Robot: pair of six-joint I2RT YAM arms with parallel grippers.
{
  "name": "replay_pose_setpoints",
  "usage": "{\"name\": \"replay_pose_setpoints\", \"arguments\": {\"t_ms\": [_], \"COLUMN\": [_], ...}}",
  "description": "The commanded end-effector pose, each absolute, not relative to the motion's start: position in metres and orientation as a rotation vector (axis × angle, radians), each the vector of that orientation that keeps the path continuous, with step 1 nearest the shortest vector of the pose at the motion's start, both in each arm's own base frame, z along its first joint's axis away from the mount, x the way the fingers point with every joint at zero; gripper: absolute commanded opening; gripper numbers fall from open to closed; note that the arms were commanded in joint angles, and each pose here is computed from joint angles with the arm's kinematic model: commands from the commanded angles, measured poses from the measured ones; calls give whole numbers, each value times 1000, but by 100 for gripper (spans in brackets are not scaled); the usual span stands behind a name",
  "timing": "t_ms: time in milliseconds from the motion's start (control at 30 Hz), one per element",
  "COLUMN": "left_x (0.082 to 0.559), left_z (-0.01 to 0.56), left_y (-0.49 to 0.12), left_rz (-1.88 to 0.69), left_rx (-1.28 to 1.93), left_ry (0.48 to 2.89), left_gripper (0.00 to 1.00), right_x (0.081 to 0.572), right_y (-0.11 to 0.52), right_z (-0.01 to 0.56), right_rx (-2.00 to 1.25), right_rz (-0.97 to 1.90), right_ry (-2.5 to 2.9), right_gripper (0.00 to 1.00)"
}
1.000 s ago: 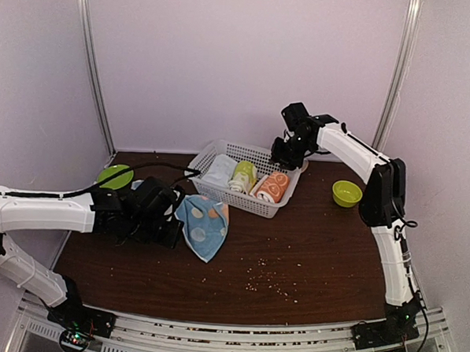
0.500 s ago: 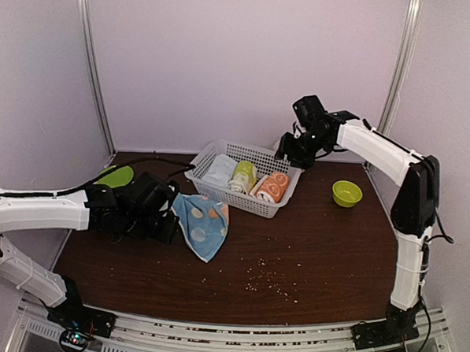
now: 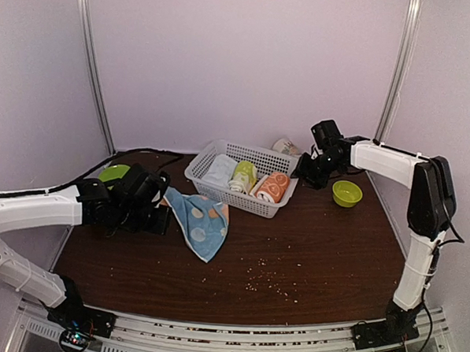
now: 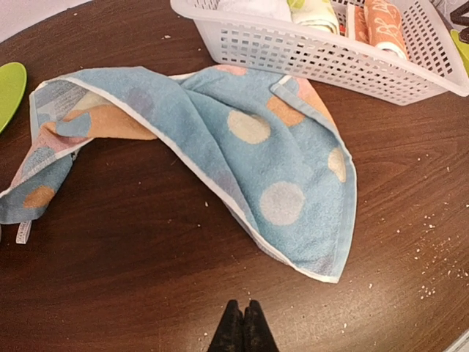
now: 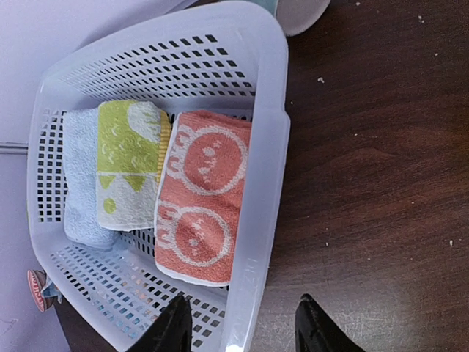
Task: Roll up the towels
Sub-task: Move the bin to the center of the board.
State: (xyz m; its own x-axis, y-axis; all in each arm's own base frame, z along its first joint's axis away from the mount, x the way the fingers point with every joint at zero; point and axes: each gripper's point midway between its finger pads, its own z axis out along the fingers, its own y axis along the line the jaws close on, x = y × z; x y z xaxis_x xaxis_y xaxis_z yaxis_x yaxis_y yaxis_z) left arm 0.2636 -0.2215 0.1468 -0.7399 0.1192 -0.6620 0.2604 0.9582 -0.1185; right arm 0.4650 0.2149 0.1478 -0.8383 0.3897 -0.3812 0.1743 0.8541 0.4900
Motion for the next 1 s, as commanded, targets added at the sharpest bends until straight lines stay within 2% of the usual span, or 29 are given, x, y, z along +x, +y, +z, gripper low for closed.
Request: {"name": "replay_pose_setpoints", "arguments": {"t_ms": [0,267,700,800,967], "left_x": [264,260,260,259,259], "left_z": [157,152,142,139,132], "left_y": [-218,-211,-209,-209,-207], "left_rz": [-297,-271,-249,-245,-221], "left_rx": [207,189,168,162,144], "left_ry": [2388,2408,2435,2446,2471], "left_gripper": [0,0,0,0,0], "right_x": [482,497,530,543,558], "right_y": [227,236,279,289,300], "right_z": [150,128,136,143,146], "right_rx": [415,401,315,304,284], "right_rz": [674,674,840,876,924], "right_ry": [2520,2564,2543,2519,2503], "right_gripper": [48,39,33,35,49]}}
